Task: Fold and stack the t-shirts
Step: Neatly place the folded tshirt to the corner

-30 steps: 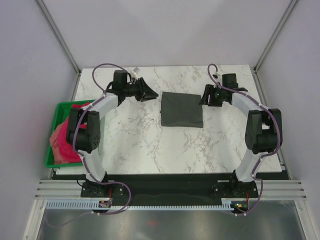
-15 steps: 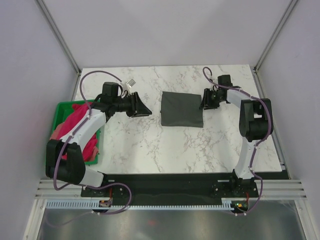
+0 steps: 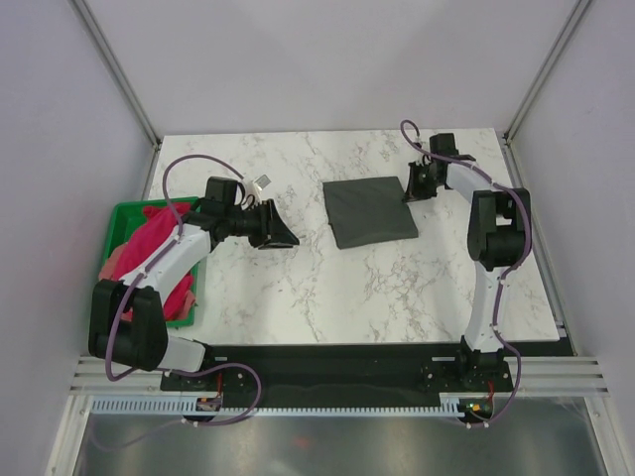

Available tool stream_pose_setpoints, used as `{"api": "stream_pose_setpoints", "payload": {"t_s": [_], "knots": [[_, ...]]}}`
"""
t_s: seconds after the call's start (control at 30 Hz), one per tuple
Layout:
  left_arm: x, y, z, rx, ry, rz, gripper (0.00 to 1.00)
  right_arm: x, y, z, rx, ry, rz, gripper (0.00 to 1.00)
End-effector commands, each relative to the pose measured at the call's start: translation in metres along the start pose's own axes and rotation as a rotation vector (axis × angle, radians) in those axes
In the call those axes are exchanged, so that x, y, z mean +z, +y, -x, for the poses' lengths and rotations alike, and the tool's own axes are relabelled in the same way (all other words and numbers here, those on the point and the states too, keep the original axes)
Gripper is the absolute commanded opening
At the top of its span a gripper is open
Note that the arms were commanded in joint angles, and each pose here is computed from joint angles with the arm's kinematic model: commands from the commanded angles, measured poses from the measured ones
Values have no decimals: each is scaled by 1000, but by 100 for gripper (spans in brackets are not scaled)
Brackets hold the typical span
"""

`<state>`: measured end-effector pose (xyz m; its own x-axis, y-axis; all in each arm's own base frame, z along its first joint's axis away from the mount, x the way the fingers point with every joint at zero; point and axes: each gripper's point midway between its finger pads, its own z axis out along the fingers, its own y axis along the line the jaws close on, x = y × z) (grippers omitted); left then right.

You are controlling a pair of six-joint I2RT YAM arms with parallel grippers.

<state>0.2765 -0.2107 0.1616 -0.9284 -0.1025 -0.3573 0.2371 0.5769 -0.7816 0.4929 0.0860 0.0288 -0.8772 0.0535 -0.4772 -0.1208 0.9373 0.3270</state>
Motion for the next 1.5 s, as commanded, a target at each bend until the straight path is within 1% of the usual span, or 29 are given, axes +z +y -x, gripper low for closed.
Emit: {"api": "stream_pose_setpoints", "payload": {"t_s": [0.0,0.07,0.1,0.17,0.2,0.33,0.37,0.47,0.67,0.8,0.83,0.97,1.13,1.3,1.47], "knots": [[-4,-6,-2,57,-3,-22,42,-7,-42,26,-15,-36,-160,0],[-3,-6,-4,54,5,-24,42,-6,-54,35,-16,-37,-196,0],[-3,-7,-4,53,6,-26,42,-12,-78,39,8,-46,-247,0],[-3,-7,-4,55,4,-28,41,-14,-101,42,30,-40,-293,0],[-3,-7,-4,55,5,-26,42,-19,-108,55,25,-68,-308,0],[-3,-5,-4,57,2,-19,42,-32,-154,73,72,-107,-411,0],[-3,-4,-4,55,3,-16,41,-37,-174,79,95,-125,-447,0],[-1,-2,-5,51,9,-11,42,-50,-211,93,160,-180,-508,0],[2,2,-6,42,16,-4,42,-58,-264,127,242,-315,-563,0],[4,5,-5,39,19,4,42,-57,-285,149,239,-416,-573,0],[4,6,-6,34,24,4,42,-55,-291,148,243,-426,-577,0],[6,7,-5,31,27,6,41,-55,-297,162,239,-489,-579,0],[2,4,1,57,-2,17,41,-59,-302,182,216,-570,-586,0],[1,6,2,64,-13,31,41,-63,-309,184,249,-599,-604,0],[0,5,1,67,-16,32,41,-64,-310,179,278,-597,-607,0]]}}
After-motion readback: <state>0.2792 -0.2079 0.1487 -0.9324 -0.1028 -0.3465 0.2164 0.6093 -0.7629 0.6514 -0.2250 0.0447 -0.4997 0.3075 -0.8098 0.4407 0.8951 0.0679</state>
